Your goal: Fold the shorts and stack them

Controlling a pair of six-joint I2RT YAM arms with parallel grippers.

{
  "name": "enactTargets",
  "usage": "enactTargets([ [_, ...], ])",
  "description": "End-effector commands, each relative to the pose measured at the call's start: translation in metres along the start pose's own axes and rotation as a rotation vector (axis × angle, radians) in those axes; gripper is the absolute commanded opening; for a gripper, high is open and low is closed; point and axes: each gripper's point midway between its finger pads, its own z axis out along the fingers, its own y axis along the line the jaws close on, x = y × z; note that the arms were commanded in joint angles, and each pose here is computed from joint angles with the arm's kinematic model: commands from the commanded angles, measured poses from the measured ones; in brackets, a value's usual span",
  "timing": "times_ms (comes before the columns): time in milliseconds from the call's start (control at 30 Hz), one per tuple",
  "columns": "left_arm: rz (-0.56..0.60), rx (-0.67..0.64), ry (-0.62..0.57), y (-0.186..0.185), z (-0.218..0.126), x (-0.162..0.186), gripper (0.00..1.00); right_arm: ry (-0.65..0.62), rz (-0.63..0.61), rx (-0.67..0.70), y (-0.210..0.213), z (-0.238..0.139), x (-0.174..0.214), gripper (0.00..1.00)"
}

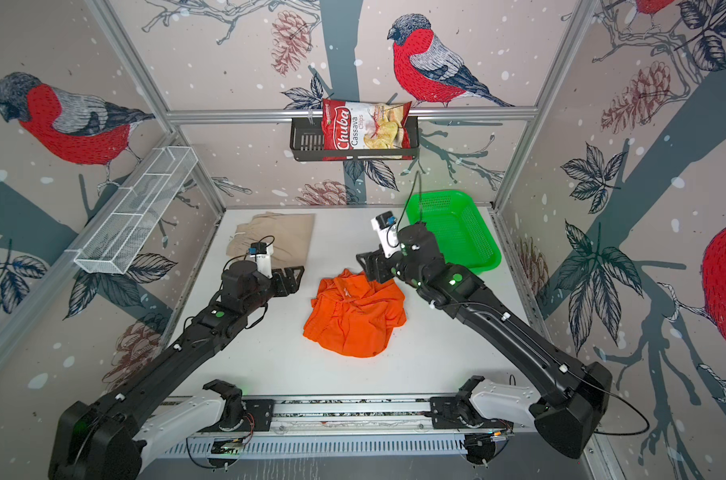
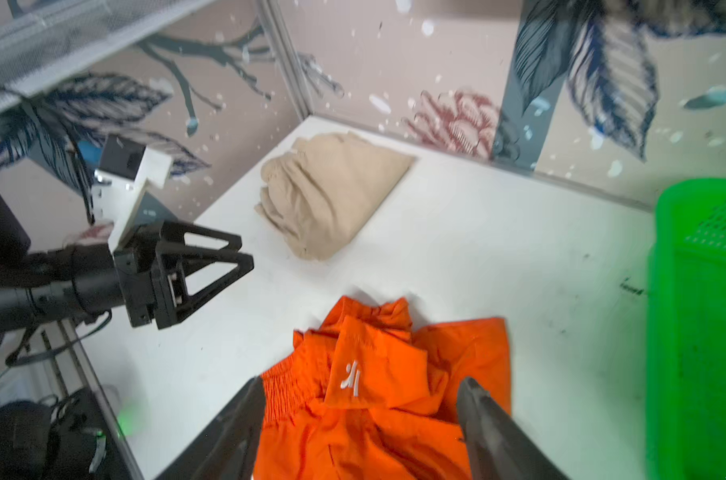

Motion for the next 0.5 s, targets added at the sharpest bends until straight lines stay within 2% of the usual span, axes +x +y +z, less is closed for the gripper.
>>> enactTargets([
  [0,-0.051,0.170,0.046,-0.024,0.006,0.016,0.82,0.121,0.019,0.028,0.010,0.017,0.049,0.74],
  [133,-0.119,0.228,0.162,-0.024,0.017,0.052,0.80,0.262,0.118,0.007,0.019,0.044,0.106,0.76],
  [267,-0.143,0.312,0.231,-0.027,0.018,0.085,0.78,0.343,0.209,0.009,0.015,0.062,0.151,0.76],
  [467,-0.165,0.295,0.271,-0.016,0.026,0.109,0.78,0.410,0.292,0.040,0.001,0.072,0.188,0.76],
])
